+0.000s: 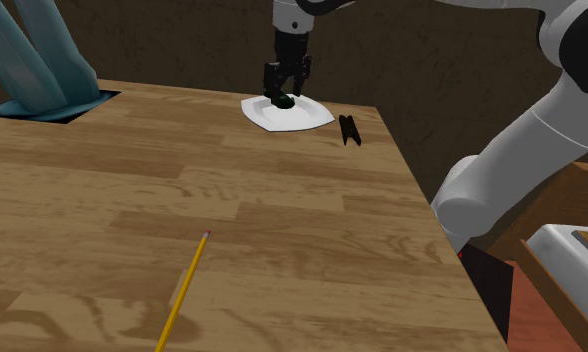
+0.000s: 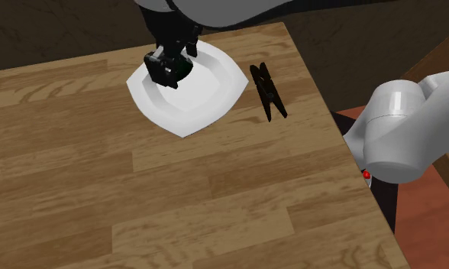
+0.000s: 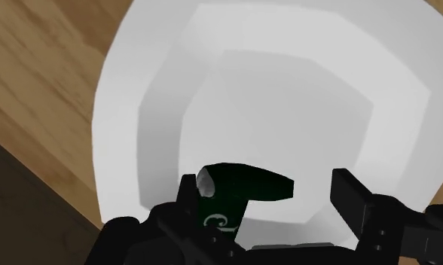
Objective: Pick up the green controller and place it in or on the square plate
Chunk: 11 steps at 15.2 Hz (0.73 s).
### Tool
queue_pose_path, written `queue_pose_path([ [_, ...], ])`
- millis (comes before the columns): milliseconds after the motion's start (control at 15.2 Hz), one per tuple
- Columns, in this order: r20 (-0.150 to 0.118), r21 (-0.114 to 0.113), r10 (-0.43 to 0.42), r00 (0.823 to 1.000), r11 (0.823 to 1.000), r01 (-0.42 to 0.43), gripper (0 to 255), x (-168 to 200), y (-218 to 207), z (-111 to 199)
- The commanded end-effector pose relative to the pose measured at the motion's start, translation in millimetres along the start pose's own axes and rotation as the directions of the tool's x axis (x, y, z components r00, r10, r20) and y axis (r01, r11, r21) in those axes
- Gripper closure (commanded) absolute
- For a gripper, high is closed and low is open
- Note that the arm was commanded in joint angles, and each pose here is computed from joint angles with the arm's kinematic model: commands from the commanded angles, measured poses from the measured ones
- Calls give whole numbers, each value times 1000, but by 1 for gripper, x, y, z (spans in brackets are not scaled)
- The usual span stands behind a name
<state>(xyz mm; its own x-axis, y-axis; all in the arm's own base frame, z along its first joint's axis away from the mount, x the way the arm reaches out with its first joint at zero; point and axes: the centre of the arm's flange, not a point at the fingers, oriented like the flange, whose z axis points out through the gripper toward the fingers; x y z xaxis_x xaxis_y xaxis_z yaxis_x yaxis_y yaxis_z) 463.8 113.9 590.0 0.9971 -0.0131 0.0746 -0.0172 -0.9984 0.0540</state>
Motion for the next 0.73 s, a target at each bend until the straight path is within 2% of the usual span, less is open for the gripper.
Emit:
queue_pose_path([
  [0, 3, 2, -1, 1000, 1000, 1, 0, 0, -1, 1],
  [132, 3, 2, -1, 1000, 1000, 1, 0, -2, 1, -1],
  [396, 3, 2, -1, 1000, 1000, 1, 0, -2, 1, -51],
  [660, 3, 2, -1, 1000, 1000, 1, 0, -2, 1, -51],
])
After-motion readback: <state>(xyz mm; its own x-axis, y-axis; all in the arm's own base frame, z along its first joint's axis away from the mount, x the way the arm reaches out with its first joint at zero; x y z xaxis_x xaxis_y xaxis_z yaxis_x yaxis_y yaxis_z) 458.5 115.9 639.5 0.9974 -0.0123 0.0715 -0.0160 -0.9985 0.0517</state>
